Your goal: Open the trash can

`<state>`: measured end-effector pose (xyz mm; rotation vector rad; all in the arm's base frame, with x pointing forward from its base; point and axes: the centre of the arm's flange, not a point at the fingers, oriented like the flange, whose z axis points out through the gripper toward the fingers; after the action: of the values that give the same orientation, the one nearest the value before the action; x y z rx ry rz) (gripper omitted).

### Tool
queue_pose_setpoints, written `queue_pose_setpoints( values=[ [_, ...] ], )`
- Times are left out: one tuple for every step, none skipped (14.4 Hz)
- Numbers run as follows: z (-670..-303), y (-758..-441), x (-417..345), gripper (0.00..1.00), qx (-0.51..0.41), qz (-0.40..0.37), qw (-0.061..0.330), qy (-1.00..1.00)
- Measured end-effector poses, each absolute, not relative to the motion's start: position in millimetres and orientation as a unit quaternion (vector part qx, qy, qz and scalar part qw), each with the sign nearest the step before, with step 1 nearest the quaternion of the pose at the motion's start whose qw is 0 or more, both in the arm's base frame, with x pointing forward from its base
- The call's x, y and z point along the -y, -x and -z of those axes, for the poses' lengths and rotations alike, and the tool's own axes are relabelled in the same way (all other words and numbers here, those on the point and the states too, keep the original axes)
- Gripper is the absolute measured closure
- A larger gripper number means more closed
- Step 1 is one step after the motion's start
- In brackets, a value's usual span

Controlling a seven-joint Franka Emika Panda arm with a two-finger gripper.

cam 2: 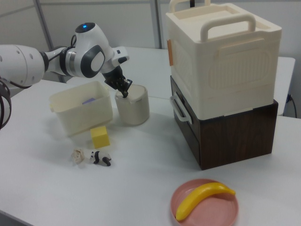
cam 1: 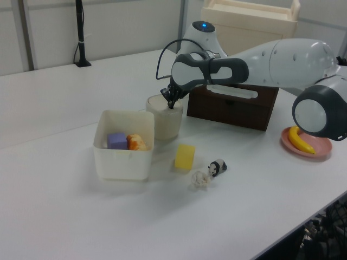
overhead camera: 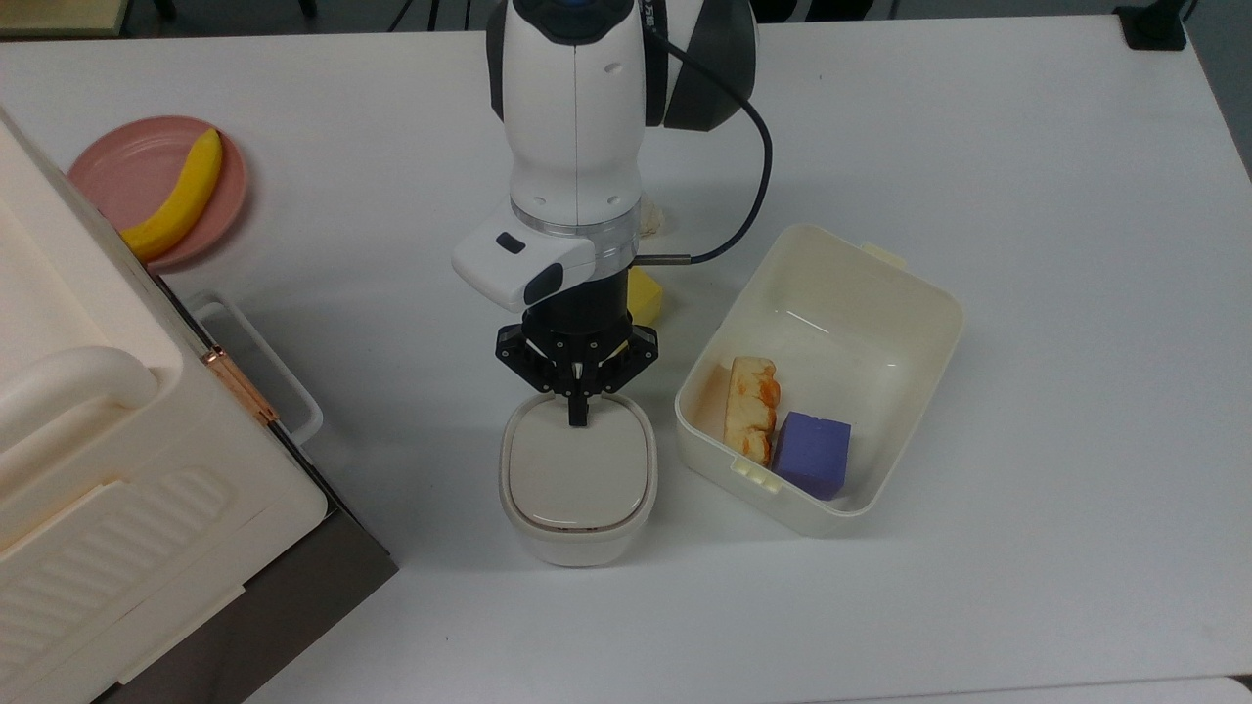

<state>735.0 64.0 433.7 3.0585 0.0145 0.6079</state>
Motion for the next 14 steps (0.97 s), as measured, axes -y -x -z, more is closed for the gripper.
queue_pose_setpoints(
  values=[
    [-434.3, -735.5, -64.0, 0.99, -0.005, -0.196, 0.012, -0.981],
    [-434.1, -735.5, -64.0, 0.99, -0.005, -0.196, 0.012, -0.981],
    [-434.3, -735.6, -64.0, 0.99, -0.005, -0.196, 0.012, -0.981],
    [-435.2, -735.8, -64.0, 0.99, -0.004, -0.197, 0.012, -0.980],
    [-438.6, -736.2, -63.9, 0.99, -0.003, -0.200, 0.011, -0.980],
    [-452.5, -736.4, -62.1, 0.99, 0.002, -0.211, 0.010, -0.977],
    [-475.0, -733.7, -58.2, 0.99, 0.006, -0.226, 0.007, -0.974],
    [-502.5, -727.2, -51.8, 0.99, 0.012, -0.242, 0.004, -0.970],
    [-520.8, -720.0, -45.8, 0.99, 0.016, -0.245, 0.002, -0.969],
    [-543.6, -706.3, -34.8, 0.99, 0.024, -0.239, -0.001, -0.971],
    [-560.6, -689.9, -24.9, 0.94, 0.030, -0.222, -0.005, -0.975],
    [-569.1, -677.8, -19.9, 0.93, 0.034, -0.205, -0.008, -0.978],
    [-575.9, -664.6, -15.7, 0.92, 0.036, -0.181, -0.010, -0.983],
    [-583.0, -647.5, -10.3, 0.82, 0.037, -0.147, -0.013, -0.988]
  ],
)
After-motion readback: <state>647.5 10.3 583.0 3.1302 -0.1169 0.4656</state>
